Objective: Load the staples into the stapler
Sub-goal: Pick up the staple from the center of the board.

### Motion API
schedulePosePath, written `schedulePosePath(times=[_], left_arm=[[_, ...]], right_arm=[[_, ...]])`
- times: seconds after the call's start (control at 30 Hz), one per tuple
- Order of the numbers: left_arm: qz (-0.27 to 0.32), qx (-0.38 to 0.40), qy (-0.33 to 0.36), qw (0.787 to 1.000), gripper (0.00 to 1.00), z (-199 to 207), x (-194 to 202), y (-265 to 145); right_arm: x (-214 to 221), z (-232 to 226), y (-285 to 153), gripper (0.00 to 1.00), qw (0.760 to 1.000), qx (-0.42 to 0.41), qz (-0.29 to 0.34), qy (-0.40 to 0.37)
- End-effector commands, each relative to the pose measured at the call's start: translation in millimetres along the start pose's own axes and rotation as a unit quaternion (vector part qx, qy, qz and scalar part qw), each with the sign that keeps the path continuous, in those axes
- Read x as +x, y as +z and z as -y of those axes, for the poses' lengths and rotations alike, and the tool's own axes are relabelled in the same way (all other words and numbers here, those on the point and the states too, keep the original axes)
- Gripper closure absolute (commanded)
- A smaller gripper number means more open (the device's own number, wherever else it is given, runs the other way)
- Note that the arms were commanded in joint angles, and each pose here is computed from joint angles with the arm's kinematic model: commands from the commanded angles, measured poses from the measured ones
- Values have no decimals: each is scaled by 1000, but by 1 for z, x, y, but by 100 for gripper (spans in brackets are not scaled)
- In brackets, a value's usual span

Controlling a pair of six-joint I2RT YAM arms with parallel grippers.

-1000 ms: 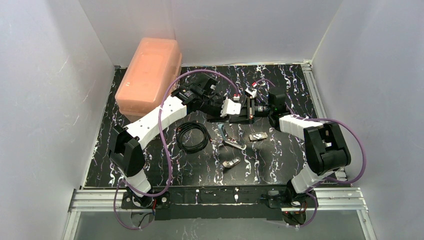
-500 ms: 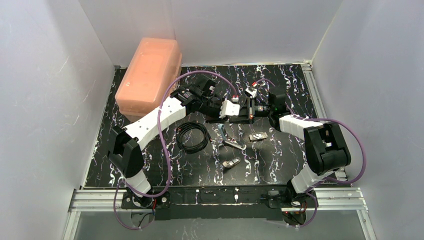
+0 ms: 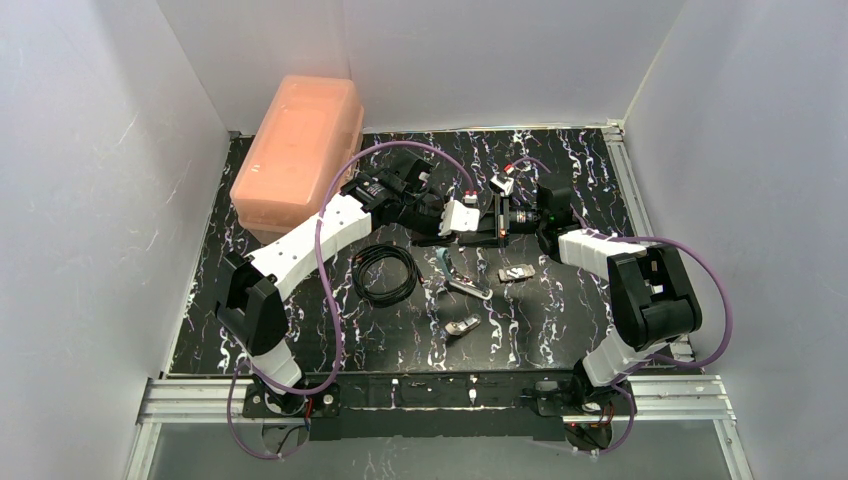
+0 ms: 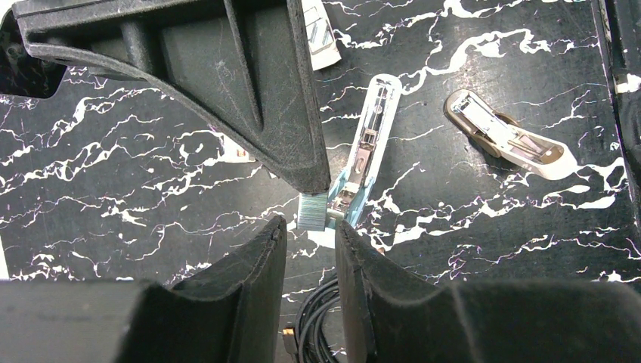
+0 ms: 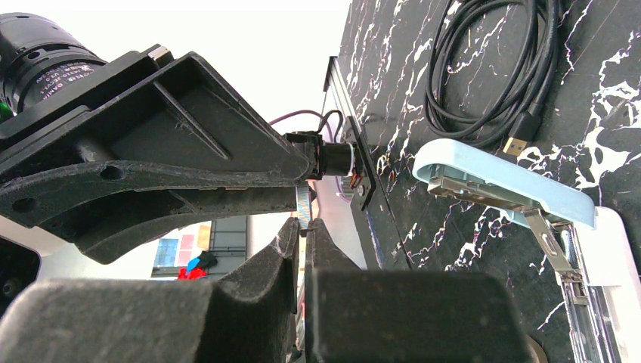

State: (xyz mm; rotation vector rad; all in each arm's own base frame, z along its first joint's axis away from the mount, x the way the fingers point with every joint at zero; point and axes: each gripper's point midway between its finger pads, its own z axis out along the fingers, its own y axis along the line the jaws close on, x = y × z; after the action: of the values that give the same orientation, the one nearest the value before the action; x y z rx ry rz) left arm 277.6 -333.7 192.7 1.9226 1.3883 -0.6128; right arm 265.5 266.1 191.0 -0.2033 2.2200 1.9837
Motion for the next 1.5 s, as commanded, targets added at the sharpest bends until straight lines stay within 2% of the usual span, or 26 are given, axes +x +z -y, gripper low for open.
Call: schedulePosePath(times=[0.0, 1.1, 1.47], left_arm=[[26, -4, 15, 1000, 72, -1, -17, -11], [26, 6, 17, 999, 72, -3, -15, -3], [29, 10, 16, 999, 81, -2, -16, -1]], right_arm=[[-2, -11, -3, 99, 1000, -14, -2, -28], [-2, -13, -3, 99, 999, -15, -4, -28], [-2, -12, -2, 99, 1000, -15, -4, -27]])
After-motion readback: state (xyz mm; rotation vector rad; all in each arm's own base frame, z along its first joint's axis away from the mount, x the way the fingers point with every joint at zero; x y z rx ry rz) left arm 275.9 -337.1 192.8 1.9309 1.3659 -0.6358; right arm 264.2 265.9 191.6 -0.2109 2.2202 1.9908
